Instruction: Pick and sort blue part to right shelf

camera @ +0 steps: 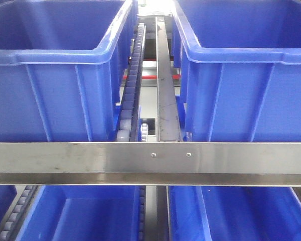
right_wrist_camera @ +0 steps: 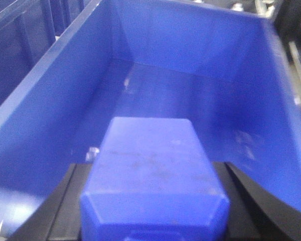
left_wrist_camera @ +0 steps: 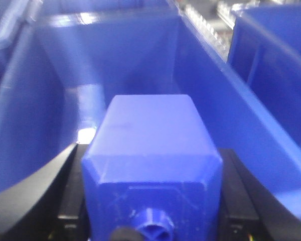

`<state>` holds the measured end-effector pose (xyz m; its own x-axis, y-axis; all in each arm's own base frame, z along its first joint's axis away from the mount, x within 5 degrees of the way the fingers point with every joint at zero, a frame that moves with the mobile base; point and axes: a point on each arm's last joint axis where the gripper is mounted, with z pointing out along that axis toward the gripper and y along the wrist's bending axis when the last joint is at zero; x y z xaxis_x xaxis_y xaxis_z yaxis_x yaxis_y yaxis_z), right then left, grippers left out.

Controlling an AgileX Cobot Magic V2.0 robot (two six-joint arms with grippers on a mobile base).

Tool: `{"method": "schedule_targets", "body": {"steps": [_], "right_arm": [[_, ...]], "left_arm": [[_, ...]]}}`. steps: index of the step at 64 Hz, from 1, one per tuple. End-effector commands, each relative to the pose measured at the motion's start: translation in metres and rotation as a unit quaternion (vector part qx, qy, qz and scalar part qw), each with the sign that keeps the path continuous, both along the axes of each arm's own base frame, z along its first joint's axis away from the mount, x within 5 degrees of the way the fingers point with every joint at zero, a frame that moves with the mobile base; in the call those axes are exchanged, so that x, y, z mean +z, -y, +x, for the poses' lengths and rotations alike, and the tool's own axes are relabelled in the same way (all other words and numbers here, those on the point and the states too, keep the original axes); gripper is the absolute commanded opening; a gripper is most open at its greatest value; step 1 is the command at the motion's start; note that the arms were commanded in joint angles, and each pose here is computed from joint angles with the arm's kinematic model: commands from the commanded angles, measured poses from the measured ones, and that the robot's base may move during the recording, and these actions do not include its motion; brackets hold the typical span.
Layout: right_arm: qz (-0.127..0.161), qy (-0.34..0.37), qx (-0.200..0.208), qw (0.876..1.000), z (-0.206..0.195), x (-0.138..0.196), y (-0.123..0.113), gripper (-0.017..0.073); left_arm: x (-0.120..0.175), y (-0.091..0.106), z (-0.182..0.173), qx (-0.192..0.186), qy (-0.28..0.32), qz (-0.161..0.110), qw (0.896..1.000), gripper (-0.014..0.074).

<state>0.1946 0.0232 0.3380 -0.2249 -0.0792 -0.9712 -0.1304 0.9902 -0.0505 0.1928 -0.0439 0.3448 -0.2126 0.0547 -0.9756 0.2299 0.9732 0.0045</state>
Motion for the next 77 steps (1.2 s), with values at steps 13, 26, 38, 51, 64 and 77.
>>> {"method": "schedule_targets", "body": {"steps": [13, 26, 38, 51, 64, 77], "right_arm": [[0.025, 0.026, -0.006, 0.999, 0.076, 0.014, -0.009, 0.0421], [0.026, 0.039, -0.009, 0.999, 0.104, 0.000, -0.011, 0.0421], [0.025, 0.037, -0.010, 0.999, 0.110, -0.007, -0.012, 0.0421], [0.024, 0.025, -0.010, 0.999, 0.112, -0.011, -0.012, 0.0483], [0.020, -0.008, -0.009, 1.000, 0.115, -0.022, -0.013, 0.0624], [0.022, 0.004, -0.009, 1.000, 0.111, -0.014, -0.012, 0.0622]], "left_arm": [[0.016, 0.019, 0.081, 0.003, 0.015, -0.007, 1.000, 0.0334], [-0.001, 0.026, 0.112, 0.003, -0.015, 0.000, 1.000, 0.0334], [-0.008, 0.028, 0.118, 0.004, -0.021, 0.002, 1.000, 0.0337], [-0.008, 0.028, 0.118, 0.004, -0.021, 0.002, 1.000, 0.0403], [-0.008, 0.028, 0.118, 0.004, -0.021, 0.002, 1.000, 0.0693], [-0.008, 0.028, 0.117, 0.003, -0.022, 0.002, 1.000, 0.0691]]}}
